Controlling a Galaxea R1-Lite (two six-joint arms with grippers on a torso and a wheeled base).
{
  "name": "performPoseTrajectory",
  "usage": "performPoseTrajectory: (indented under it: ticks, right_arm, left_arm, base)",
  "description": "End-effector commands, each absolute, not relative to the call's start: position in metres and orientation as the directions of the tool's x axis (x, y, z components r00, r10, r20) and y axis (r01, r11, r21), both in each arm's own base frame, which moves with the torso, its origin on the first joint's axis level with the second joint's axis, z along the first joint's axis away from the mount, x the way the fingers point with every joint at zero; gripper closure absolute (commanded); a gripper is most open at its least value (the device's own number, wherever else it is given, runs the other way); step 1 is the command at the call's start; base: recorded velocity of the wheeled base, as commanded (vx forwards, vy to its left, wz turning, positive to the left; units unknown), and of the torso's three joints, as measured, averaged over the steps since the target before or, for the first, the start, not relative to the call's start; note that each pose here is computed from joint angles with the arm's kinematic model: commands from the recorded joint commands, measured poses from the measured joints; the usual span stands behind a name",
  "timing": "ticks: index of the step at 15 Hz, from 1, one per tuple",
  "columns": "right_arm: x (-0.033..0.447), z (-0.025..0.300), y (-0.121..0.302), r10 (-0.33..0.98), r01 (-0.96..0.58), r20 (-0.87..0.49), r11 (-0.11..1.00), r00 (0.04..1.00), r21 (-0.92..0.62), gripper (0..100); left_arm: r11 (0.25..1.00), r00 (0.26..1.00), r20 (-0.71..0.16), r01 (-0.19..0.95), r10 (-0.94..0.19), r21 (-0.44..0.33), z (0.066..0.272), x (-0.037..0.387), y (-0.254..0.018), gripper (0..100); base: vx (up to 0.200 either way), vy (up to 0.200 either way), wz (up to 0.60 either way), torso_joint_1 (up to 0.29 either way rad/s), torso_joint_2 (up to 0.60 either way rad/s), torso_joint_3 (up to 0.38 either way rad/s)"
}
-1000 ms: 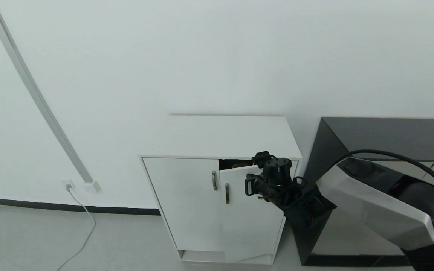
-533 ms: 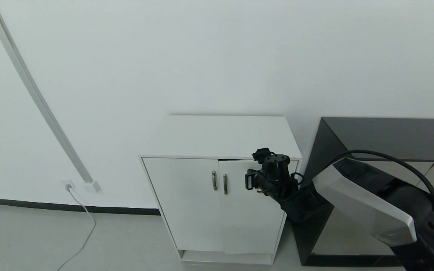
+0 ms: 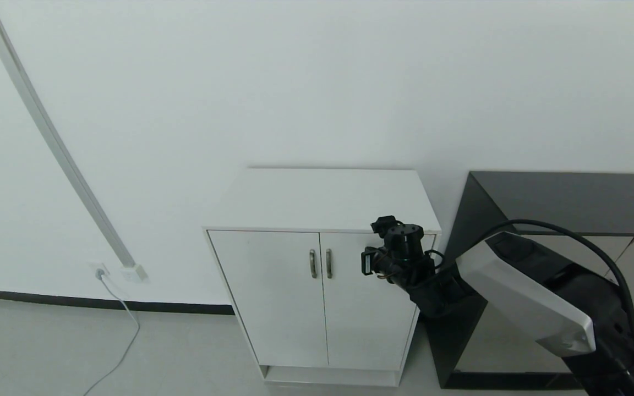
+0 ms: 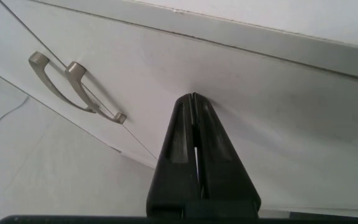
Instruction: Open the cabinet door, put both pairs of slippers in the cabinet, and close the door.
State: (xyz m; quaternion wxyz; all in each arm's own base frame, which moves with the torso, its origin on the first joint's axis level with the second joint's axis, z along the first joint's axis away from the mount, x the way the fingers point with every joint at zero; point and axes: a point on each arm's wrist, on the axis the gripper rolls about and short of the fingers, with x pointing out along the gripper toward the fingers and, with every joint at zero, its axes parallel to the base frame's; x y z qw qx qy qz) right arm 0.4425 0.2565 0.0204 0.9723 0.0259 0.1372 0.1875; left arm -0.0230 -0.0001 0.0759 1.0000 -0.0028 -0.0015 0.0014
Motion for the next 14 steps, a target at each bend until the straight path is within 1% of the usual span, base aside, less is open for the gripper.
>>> performPoseTrajectory:
  ticks: [1, 9, 12, 14]
  right_arm:
    - [0.448, 0.019, 0.254, 0.364, -0.349, -0.253, 0.932, 0.897, 0.103, 100]
    - [0.446, 0.018, 0.25, 0.357, -0.342, -0.261, 0.934, 0.897, 0.101, 100]
    - [0.424, 0.032, 0.241, 0.363, -0.348, -0.248, 0.932, 0.898, 0.101, 100]
    - [0.401, 0.054, 0.23, 0.37, -0.356, -0.232, 0.929, 0.9, 0.103, 100]
  left_arm:
    - [1.0, 1.0, 0.002, -0.003, 0.003, -0.006, 0.076, -0.023, 0.0, 100]
    - [1.0, 1.0, 0.002, -0.003, 0.003, -0.006, 0.076, -0.023, 0.0, 100]
    - [1.0, 1.0, 0.002, -0.003, 0.003, -0.006, 0.076, -0.023, 0.0, 100]
    - [1.0, 1.0, 0.002, -0.003, 0.003, -0.005, 0.076, -0.023, 0.0, 100]
  base:
    - [0.0, 0.0, 0.0, 0.0, 0.0, 0.0]
    - [0.0, 0.0, 0.0, 0.0, 0.0, 0.0]
    - [0.0, 0.0, 0.0, 0.0, 0.0, 0.0]
    - [0.0, 0.0, 0.0, 0.0, 0.0, 0.0]
